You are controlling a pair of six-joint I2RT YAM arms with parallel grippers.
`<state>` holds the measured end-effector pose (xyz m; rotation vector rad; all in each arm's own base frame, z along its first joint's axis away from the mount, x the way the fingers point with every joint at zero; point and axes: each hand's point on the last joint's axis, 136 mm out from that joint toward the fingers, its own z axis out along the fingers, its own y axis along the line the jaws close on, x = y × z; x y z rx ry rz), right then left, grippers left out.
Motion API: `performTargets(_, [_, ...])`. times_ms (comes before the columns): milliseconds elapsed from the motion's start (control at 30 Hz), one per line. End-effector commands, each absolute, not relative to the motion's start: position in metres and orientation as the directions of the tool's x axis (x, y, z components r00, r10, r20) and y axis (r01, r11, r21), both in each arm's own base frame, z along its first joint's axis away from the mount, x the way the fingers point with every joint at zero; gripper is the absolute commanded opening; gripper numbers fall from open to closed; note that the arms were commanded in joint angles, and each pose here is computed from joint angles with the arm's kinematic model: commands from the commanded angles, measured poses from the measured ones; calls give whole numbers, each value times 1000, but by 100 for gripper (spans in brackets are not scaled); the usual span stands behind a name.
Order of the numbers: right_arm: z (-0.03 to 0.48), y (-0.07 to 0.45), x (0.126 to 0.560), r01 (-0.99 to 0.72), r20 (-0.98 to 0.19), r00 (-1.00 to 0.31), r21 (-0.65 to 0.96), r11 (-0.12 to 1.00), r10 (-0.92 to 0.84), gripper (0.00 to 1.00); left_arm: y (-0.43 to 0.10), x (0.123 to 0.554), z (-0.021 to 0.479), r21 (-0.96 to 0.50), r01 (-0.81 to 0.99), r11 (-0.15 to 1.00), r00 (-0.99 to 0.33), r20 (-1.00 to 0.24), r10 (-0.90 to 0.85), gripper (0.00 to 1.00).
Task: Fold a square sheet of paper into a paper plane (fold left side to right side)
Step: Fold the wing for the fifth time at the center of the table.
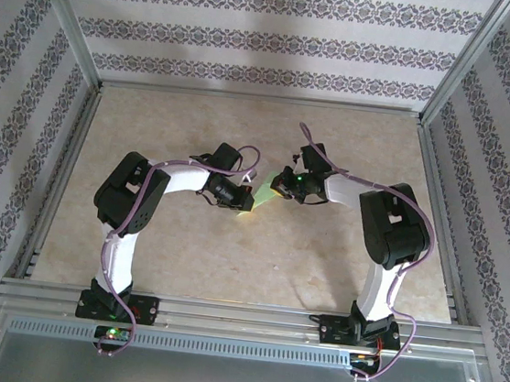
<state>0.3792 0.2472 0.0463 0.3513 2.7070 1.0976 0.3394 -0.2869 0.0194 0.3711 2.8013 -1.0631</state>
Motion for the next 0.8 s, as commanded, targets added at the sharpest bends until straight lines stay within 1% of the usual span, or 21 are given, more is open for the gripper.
performTargets(0, [50, 264, 375, 134, -100, -953, 710, 691, 287, 0, -264, 318, -15, -580, 166, 798, -984, -45, 173, 1])
performTargets(133, [32, 273, 371, 150, -69, -959, 697, 702, 274, 0, -266, 319, -13, -588, 166, 791, -984, -48, 171, 1])
performTargets(333, [5, 267, 367, 184, -30, -963, 652, 735, 268, 0, -272, 324, 2, -619, 173, 767, -984, -77, 159, 1])
performTargets(500, [-19, 256, 351, 217, 23, -967, 592, 776, 252, 0, -281, 336, 35, -647, 201, 735, -980, -134, 149, 6])
performTargets(600, [-27, 252, 341, 222, 46, -970, 567, 793, 239, 0, -284, 341, 62, -653, 229, 722, -973, -178, 148, 7])
performTargets(667, [-30, 250, 336, 223, 52, -971, 561, 797, 235, 0, -283, 340, 74, -651, 239, 720, -970, -187, 153, 7])
performTargets(767, [-29, 251, 335, 216, 50, -973, 562, 799, 227, 0, -282, 330, 81, -662, 233, 712, -973, -165, 164, 6])
